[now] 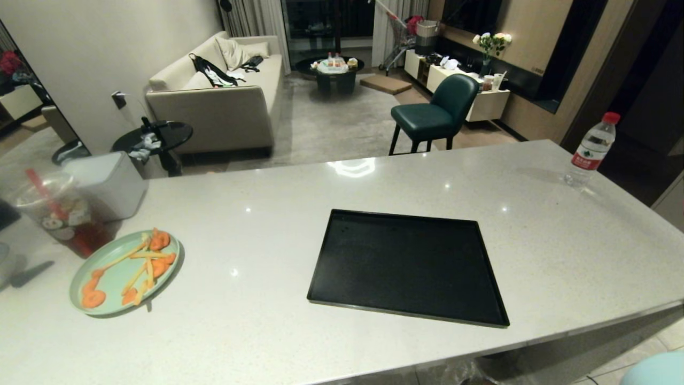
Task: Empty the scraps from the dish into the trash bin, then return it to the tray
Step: Put the bowl back to the table
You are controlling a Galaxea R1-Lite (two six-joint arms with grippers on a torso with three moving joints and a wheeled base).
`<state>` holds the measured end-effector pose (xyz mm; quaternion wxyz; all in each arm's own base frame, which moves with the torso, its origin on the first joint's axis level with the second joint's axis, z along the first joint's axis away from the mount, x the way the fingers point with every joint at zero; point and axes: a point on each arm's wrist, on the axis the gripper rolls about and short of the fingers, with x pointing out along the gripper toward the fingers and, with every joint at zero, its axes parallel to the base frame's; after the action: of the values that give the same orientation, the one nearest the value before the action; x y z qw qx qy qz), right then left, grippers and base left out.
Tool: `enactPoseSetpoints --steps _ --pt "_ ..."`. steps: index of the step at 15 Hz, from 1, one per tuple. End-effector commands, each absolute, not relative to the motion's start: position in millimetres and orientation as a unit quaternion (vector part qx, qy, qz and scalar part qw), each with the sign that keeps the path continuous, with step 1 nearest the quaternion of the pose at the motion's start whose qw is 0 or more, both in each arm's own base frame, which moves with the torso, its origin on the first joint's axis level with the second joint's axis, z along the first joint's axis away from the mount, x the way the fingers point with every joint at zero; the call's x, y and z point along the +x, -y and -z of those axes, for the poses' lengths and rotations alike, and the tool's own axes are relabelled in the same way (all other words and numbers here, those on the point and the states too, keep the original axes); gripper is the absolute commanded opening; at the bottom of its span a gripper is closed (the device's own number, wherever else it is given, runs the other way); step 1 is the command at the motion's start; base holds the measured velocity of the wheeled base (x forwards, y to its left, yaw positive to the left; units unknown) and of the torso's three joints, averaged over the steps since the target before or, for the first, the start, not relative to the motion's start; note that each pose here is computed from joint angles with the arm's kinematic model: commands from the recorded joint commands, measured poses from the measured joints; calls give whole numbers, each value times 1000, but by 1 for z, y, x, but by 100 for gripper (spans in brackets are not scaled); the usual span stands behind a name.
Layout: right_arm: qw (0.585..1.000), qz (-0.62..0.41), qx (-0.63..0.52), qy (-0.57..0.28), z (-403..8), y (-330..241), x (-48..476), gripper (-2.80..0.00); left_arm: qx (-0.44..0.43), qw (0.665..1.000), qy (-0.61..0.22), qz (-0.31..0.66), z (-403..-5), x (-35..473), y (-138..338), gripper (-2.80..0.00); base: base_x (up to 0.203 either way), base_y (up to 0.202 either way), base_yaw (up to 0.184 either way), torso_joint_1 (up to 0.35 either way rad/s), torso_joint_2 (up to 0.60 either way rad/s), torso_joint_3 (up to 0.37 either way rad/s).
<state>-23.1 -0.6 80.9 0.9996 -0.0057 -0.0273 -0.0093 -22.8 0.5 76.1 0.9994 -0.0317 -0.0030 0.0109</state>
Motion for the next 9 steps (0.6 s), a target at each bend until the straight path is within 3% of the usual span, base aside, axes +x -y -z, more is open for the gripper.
enactPoseSetpoints --steps 1,9 --pt "999 -1 -20 25 -82 0 -23 -280 -32 999 3 -11 -76 -23 -1 -280 0 0 0 0 0 0" --pt "993 -96 -1 -69 -152 -4 10 -280 -32 999 3 -11 -76 -23 -1 -280 0 0 0 0 0 0"
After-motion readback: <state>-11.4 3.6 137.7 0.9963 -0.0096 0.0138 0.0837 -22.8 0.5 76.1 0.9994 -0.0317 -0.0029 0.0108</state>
